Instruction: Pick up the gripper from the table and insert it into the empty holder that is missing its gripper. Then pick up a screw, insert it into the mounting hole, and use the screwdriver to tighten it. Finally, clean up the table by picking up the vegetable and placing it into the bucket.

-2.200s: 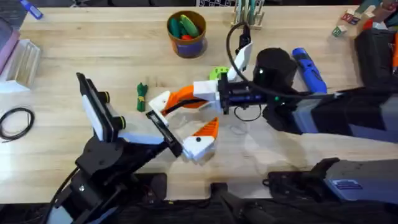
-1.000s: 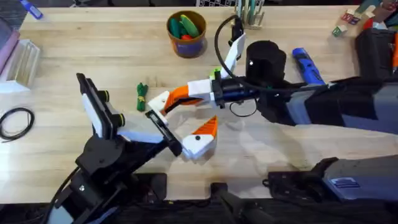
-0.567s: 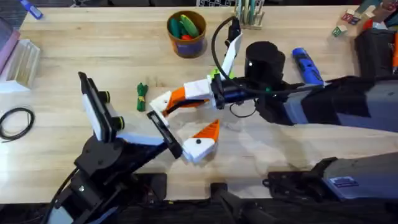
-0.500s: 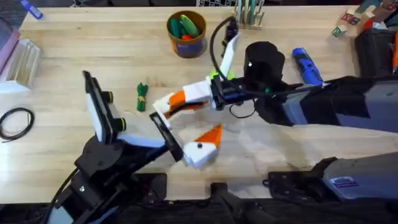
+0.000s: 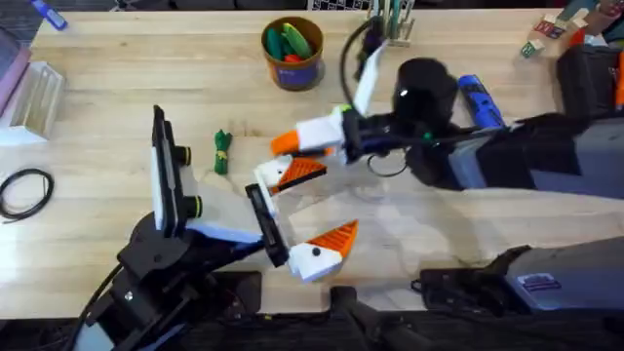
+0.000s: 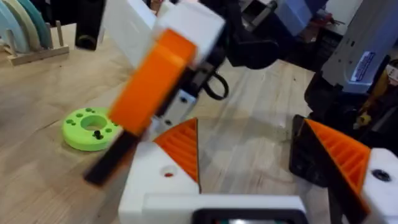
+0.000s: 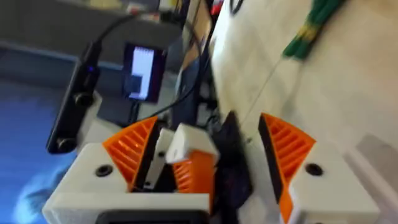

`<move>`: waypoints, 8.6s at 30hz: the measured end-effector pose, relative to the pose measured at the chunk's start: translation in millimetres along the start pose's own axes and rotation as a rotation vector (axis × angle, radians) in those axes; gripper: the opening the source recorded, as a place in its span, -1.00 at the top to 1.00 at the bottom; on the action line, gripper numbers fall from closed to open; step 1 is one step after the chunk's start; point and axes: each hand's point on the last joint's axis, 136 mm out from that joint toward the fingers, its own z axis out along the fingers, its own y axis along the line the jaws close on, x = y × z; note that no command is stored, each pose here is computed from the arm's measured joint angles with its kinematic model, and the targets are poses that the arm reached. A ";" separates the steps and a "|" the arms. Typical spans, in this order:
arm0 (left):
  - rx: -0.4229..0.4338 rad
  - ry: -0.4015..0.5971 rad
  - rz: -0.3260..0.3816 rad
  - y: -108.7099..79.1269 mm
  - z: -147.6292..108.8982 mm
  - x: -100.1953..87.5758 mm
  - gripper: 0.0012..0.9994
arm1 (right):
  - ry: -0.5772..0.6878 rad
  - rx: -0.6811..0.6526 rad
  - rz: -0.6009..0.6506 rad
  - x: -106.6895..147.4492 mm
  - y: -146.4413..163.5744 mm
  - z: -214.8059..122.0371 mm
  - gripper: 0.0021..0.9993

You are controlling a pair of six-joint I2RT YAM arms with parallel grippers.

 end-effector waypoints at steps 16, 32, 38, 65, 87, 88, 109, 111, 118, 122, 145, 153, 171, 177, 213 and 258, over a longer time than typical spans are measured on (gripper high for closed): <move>0.000 0.000 0.000 0.0 0.0 0.0 -0.98 | -0.186 0.555 -0.121 -98.5 -51.4 -99.6 -0.92; 0.000 0.000 0.001 0.0 0.0 0.0 -0.98 | 0.130 1.196 -0.373 -48.9 -125.7 -98.5 -0.94; -0.002 0.000 0.001 0.3 0.0 -0.1 -0.98 | 0.101 1.237 -0.416 -59.6 -129.2 -99.2 -0.61; -0.004 -0.001 0.001 0.7 0.0 -0.2 -0.98 | 0.171 1.254 -0.487 -56.0 -136.1 -96.8 0.71; -0.004 -0.001 0.004 0.7 0.0 -0.2 -0.98 | 0.290 1.315 -0.526 -55.9 -89.8 -118.7 0.99; -0.004 -0.001 0.003 0.7 0.0 -0.2 -0.98 | 0.285 1.313 -0.538 -60.2 -79.7 -118.9 0.99; -0.008 -0.001 0.004 1.4 0.0 -0.3 -0.98 | 0.389 1.174 -0.788 -60.3 71.9 -68.1 0.99; -0.012 -0.002 0.004 2.1 0.0 -0.4 -0.98 | 0.408 1.157 -0.811 -54.0 74.7 -60.1 0.99; -0.015 -0.003 0.004 2.6 0.0 -0.5 -0.98 | 0.458 1.102 -0.857 -34.5 82.7 -39.5 0.99; -0.015 -0.003 0.004 2.6 0.0 -0.5 -0.98 | 0.484 1.045 -0.839 -24.9 84.9 -33.8 0.99; -0.015 -0.003 0.011 2.6 0.0 -0.5 -0.98 | 0.568 0.790 -0.774 14.0 101.5 -1.5 0.99; -0.016 -0.003 0.046 2.7 0.0 -0.5 -0.98 | 0.595 0.796 -0.752 15.2 90.6 3.4 0.99; -0.015 -0.002 0.082 2.6 0.0 -0.5 -0.98 | 0.601 0.807 -0.749 11.8 81.2 9.2 0.99; -0.015 -0.002 0.083 2.6 0.0 -0.5 -0.98 | 0.586 0.813 -0.762 7.7 81.3 10.6 0.99; -0.020 -0.001 0.074 3.4 0.0 -0.2 -0.98 | 0.600 0.869 -0.760 3.2 68.2 9.6 0.99; -0.019 -0.002 0.082 3.2 0.0 -0.4 -0.98 | 0.657 0.839 -0.745 23.2 71.3 13.7 -0.30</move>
